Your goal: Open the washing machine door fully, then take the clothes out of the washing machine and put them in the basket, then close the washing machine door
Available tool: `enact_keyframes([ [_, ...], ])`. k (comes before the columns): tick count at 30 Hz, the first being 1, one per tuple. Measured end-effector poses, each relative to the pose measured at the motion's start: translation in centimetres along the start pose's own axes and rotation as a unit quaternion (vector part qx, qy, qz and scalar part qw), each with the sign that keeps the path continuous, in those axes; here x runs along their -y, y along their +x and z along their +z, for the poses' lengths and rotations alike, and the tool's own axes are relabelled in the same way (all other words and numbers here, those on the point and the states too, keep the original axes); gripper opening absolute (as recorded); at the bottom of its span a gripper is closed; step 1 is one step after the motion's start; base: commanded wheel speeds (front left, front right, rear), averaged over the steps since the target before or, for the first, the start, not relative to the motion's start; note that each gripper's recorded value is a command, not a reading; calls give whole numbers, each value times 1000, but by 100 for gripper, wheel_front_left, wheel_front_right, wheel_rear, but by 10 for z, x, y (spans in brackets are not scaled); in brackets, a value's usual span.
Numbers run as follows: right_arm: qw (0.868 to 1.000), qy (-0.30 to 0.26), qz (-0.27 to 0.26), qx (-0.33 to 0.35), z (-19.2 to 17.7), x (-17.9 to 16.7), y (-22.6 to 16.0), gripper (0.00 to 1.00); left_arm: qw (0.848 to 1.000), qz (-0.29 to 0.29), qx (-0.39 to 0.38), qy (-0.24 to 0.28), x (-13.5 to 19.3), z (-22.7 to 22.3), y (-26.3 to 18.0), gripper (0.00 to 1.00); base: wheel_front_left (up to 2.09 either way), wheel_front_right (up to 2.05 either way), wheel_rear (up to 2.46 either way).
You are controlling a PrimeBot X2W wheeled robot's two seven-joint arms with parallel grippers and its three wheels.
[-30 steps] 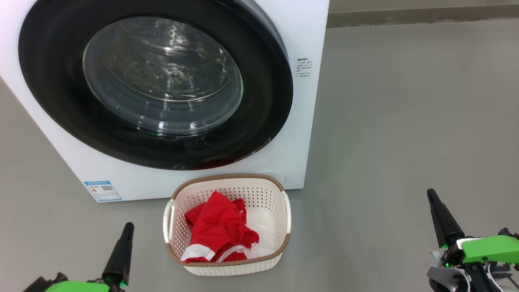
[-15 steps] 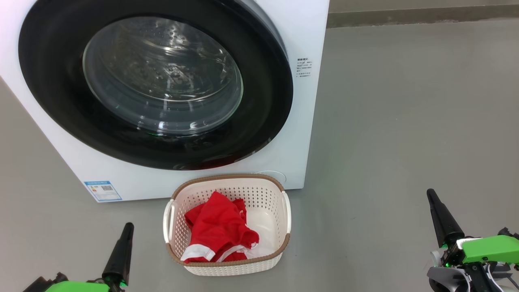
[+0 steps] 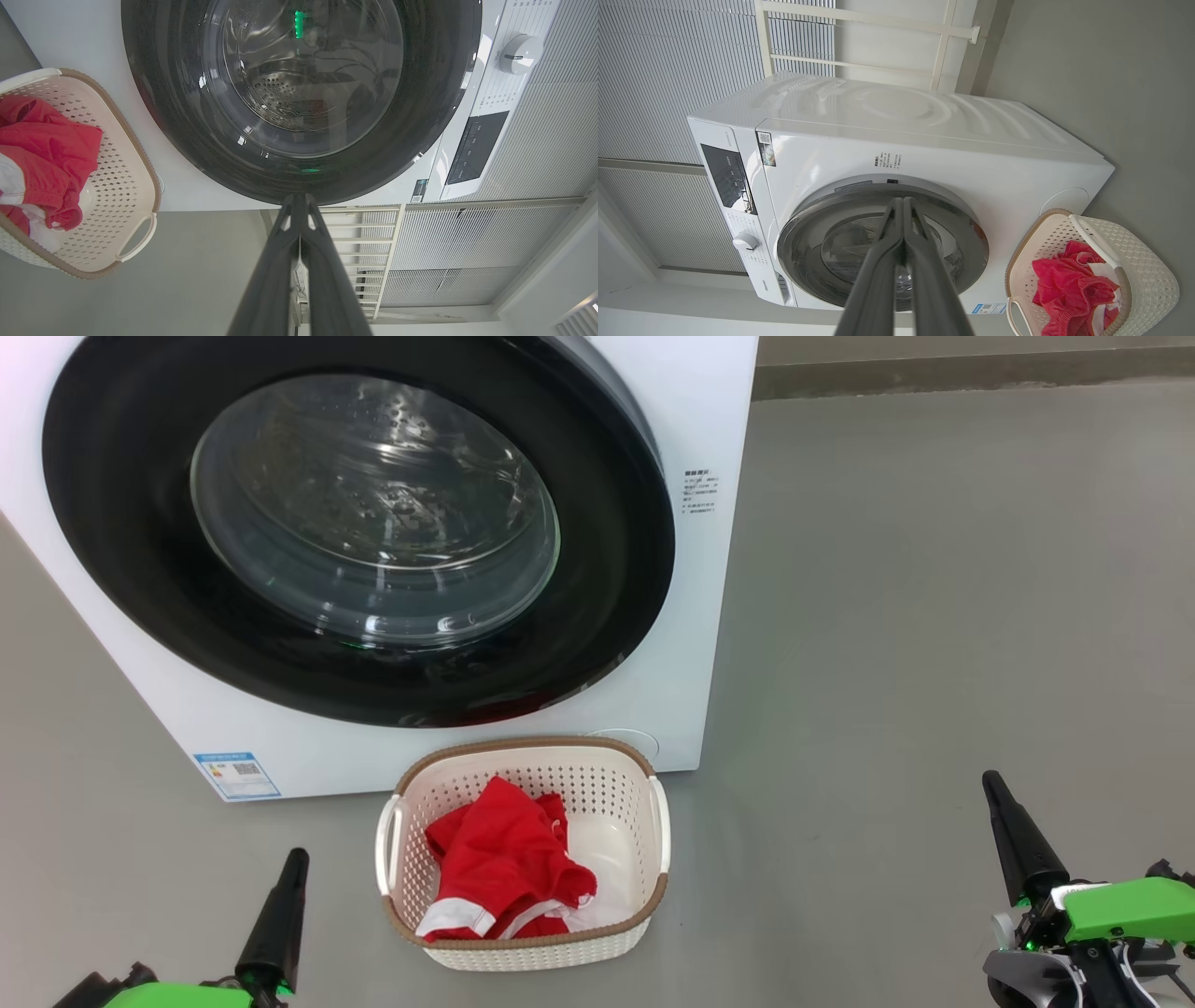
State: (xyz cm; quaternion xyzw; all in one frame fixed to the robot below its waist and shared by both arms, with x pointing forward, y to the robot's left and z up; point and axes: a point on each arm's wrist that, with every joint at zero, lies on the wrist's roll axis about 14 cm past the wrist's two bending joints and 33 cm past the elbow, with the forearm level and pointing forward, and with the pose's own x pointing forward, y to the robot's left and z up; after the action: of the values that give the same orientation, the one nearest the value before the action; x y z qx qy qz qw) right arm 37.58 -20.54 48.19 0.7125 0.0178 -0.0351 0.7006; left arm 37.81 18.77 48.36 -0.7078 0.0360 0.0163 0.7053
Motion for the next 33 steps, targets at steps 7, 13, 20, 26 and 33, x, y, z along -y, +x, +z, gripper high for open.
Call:
enact_keyframes([
  [7,1000,0,0,0,0,0,0,0,1000,0,0,0,0,0,0,0,0,0,0],
  [13,1000,0,0,1,0,0,0,0,1000,0,0,0,0,0,0,0,0,0,0],
  [20,1000,0,0,1,0,0,0,0,1000,0,0,0,0,0,0,0,0,0,0],
  [26,1000,1,0,1,0,0,0,0,1000,0,0,0,0,0,0,0,0,0,0],
  [33,1000,1,0,1,0,0,0,0,1000,0,0,0,0,0,0,0,0,0,0],
])
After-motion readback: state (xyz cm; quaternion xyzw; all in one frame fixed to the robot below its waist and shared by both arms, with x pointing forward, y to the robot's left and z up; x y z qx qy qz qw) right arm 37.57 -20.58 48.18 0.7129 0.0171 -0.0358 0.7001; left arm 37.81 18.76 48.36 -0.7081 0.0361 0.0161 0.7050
